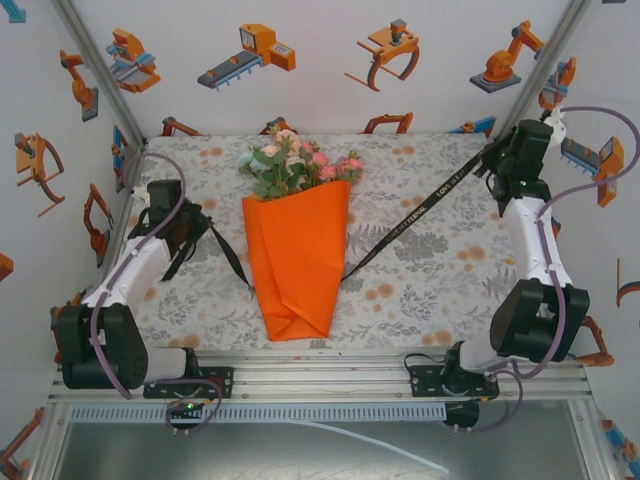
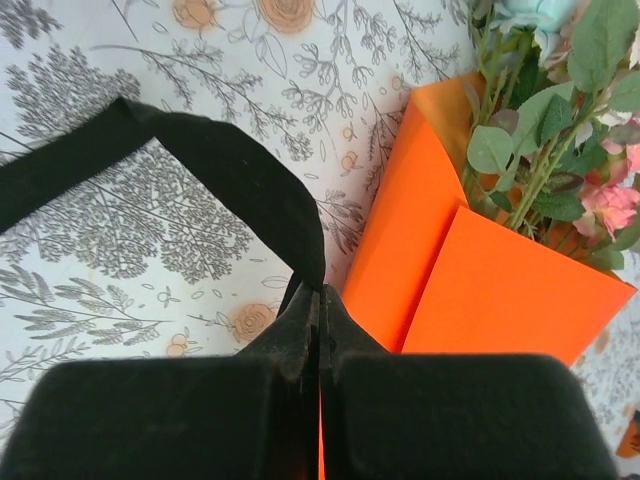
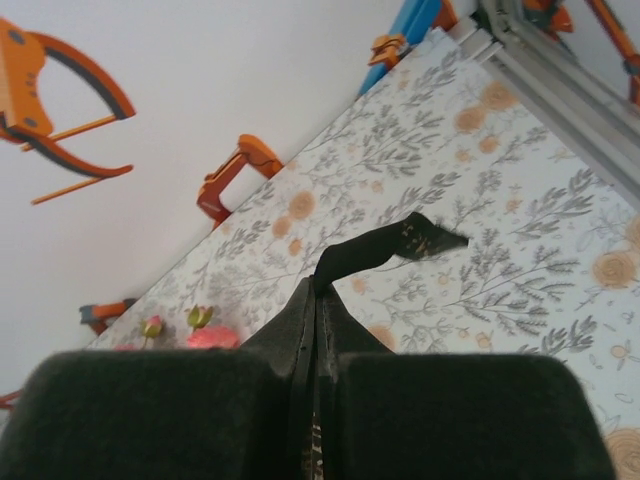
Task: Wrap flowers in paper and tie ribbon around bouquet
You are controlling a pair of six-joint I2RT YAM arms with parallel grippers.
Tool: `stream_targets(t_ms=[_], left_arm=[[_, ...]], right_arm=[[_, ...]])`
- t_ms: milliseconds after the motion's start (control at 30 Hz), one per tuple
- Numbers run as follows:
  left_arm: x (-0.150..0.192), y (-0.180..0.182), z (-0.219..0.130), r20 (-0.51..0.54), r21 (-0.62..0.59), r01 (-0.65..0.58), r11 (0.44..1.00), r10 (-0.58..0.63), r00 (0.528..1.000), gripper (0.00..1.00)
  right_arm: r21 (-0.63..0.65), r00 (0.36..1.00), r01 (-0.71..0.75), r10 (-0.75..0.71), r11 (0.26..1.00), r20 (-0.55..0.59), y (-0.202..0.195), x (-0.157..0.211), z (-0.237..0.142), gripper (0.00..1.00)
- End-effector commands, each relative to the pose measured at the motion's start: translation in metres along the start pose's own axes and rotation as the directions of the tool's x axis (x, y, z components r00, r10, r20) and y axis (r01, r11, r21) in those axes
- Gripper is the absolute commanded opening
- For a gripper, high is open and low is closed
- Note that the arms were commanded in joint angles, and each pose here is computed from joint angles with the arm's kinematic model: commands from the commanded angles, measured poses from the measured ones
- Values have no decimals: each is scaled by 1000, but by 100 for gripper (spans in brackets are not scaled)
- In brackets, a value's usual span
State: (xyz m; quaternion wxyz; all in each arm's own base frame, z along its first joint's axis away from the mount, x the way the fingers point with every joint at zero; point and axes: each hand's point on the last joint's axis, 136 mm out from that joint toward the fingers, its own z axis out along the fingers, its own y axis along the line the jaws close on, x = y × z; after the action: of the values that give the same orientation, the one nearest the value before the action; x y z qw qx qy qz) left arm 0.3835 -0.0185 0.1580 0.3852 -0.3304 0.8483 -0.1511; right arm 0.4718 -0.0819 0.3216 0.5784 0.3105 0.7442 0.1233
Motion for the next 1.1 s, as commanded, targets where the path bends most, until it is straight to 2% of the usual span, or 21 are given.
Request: stream_targets(t_ms=[0, 133, 267, 433, 500, 567, 633, 700, 767, 933, 1067], left_arm=[[-19, -12, -24, 84, 46, -79, 996, 75, 994, 0], [-1, -60, -51, 103, 216, -242, 946, 224, 969, 0], [36, -79, -71, 133, 275, -369, 888, 344, 929, 0], [73, -85, -90, 181, 359, -425, 831, 385, 905, 0], [82, -87, -98, 204, 390, -441, 808, 391, 897, 0], [83, -88, -105, 239, 414, -442, 796, 373, 896, 0], [82, -86, -111, 260, 421, -440, 793, 359, 897, 0], [80, -86, -115, 273, 424, -442, 791, 354, 895, 0], [80, -89, -119, 282, 440, -454, 775, 361, 889, 0], [86, -104, -123, 301, 480, -504, 718, 405, 863, 0], [100, -156, -135, 346, 575, -597, 559, 495, 797, 0]], right_arm=[[-166, 999, 37, -42, 985, -31, 48, 8, -23, 0], [-380, 989, 40, -92, 924, -118, 111, 38, -57, 0], [-592, 955, 59, -218, 804, -202, 195, 87, -95, 0], [-781, 847, -24, -402, 624, -347, 310, 211, -142, 0], [-794, 817, -58, -429, 605, -386, 344, 259, -149, 0], [-804, 764, -126, -460, 582, -453, 375, 306, -161, 17], [-822, 714, -135, -521, 553, -468, 397, 335, -173, 44], [-825, 723, -63, -544, 561, -426, 401, 335, -169, 62], [-824, 742, -7, -550, 567, -384, 399, 321, -163, 70], [-818, 766, 38, -543, 573, -344, 379, 285, -156, 71], [-762, 812, 95, -492, 641, -313, 337, 248, -146, 70]])
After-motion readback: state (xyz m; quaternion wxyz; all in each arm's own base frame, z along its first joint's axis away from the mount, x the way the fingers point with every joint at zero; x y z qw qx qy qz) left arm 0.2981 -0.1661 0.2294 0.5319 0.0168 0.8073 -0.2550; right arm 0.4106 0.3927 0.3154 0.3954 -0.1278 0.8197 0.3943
